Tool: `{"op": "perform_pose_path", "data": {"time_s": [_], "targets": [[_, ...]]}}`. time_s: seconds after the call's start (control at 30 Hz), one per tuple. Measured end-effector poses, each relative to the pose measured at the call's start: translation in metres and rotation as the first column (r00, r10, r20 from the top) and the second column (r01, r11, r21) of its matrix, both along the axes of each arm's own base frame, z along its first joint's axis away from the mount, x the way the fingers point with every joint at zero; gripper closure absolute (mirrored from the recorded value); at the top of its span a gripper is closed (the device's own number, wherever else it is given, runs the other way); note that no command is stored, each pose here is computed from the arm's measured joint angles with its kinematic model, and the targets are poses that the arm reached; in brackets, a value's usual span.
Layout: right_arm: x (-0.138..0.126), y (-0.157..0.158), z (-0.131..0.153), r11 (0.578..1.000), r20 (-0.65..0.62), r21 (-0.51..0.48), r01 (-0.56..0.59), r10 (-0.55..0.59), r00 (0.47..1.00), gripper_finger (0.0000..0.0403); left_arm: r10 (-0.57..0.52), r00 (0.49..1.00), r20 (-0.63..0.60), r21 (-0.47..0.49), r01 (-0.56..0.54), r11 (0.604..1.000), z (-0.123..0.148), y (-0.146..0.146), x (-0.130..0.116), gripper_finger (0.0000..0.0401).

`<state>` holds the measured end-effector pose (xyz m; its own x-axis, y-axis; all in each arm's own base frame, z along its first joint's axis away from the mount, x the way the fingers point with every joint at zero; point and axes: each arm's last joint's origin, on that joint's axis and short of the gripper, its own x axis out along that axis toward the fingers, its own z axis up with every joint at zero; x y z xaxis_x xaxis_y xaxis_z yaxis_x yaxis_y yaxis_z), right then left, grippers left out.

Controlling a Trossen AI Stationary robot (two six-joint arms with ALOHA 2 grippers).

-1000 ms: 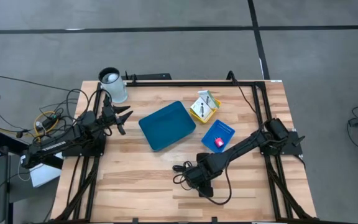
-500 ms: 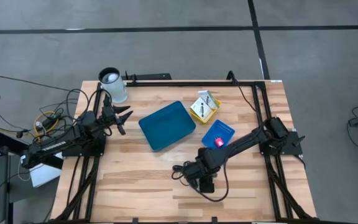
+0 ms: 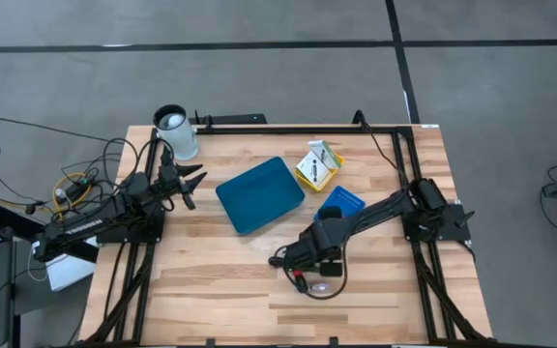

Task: Pick and place items into bin
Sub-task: Put the black charger adapter into the blue bin, then put the bottom black charger cable into the dark blue bin

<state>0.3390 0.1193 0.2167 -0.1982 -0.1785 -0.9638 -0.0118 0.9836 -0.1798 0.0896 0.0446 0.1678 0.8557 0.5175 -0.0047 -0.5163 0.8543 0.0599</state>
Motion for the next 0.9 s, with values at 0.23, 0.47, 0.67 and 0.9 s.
{"op": "perform_pose_path", "data": {"time_s": [0.23,0.47,0.67,0.9], "targets": [[-0.003,-0.023,0.004,0.993,-0.085,-0.120,-0.007,-0.003,0.996,0.0254,0.000,1.000,0.000,0.000,0.000,1.000,0.000,0.000,0.000,0.0282],[0.002,-0.045,0.005,0.985,-0.084,-0.171,-0.026,0.012,0.996,0.0246,0.000,1.000,0.000,0.000,0.000,1.000,0.000,0.000,0.000,0.0282],[0.006,-0.063,0.005,0.985,-0.086,-0.169,0.022,-0.037,0.996,0.0187,-0.001,1.000,0.000,0.000,0.001,1.000,0.000,0.000,0.000,0.0282],[0.008,-0.073,0.005,0.984,-0.081,-0.165,0.064,-0.078,0.994,0.0172,-0.001,1.000,0.000,0.000,0.001,1.000,0.000,0.000,0.000,0.0282]]}}
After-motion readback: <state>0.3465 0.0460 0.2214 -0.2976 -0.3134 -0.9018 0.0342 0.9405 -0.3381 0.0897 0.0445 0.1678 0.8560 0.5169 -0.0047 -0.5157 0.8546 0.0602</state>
